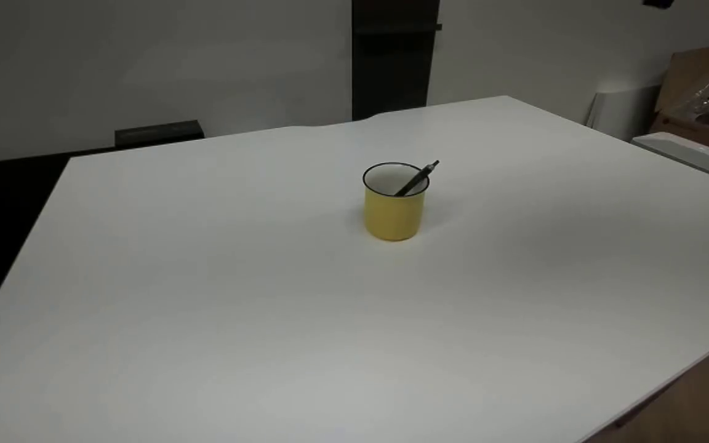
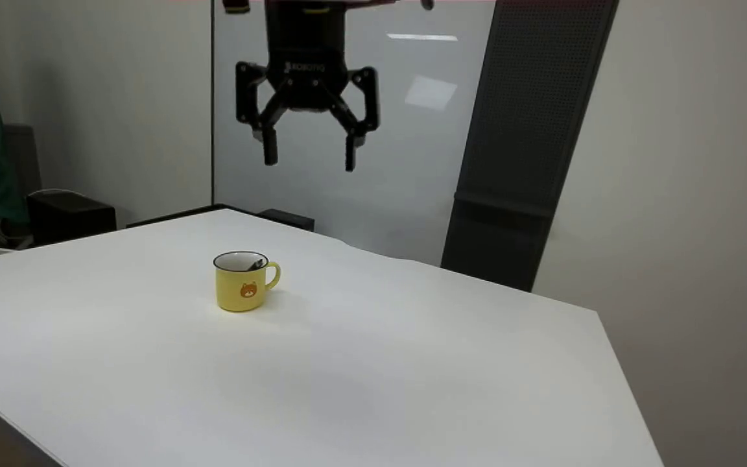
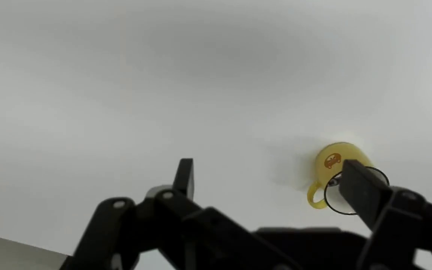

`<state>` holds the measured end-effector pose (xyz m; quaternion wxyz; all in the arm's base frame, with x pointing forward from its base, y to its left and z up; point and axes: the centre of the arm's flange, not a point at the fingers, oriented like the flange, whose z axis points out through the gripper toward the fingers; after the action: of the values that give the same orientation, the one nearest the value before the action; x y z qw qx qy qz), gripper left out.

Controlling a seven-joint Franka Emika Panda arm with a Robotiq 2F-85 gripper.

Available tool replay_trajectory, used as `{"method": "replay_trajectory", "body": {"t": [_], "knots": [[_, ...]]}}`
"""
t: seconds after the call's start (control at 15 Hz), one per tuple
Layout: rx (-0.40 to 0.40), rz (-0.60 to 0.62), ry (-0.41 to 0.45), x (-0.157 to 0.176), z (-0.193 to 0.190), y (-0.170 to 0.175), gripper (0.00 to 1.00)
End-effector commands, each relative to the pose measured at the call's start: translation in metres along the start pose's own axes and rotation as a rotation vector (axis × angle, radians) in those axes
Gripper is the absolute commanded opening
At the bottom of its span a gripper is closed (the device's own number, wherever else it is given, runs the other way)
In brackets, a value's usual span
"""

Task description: Remove the pen from the cup and put it on the table

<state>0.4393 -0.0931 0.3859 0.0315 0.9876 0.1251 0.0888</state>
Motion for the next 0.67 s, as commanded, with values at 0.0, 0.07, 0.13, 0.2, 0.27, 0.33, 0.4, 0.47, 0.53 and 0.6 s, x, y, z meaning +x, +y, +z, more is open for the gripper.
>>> {"method": "replay_trajectory", "body": {"t": [0.0, 0.07, 0.13, 0.2, 0.27, 0.33, 0.4, 0.47, 0.53, 0.6], "knots": [[-0.017, -0.080, 0.021, 0.014, 0.035, -0.058, 1.00], [-0.009, -0.113, 0.034, 0.017, 0.043, -0.074, 1.00], [-0.007, -0.138, 0.053, 0.022, 0.048, -0.089, 1.00], [0.000, -0.124, 0.028, 0.016, 0.037, -0.068, 1.00], [0.004, -0.142, 0.027, 0.018, 0.042, -0.077, 1.00], [0.006, -0.144, 0.023, 0.018, 0.043, -0.078, 1.00], [0.005, -0.140, 0.023, 0.017, 0.043, -0.076, 1.00], [0.004, -0.133, 0.023, 0.016, 0.043, -0.071, 1.00], [0.003, -0.130, 0.024, 0.015, 0.043, -0.069, 1.00], [-0.006, -0.081, 0.044, 0.020, 0.049, -0.070, 1.00]]}}
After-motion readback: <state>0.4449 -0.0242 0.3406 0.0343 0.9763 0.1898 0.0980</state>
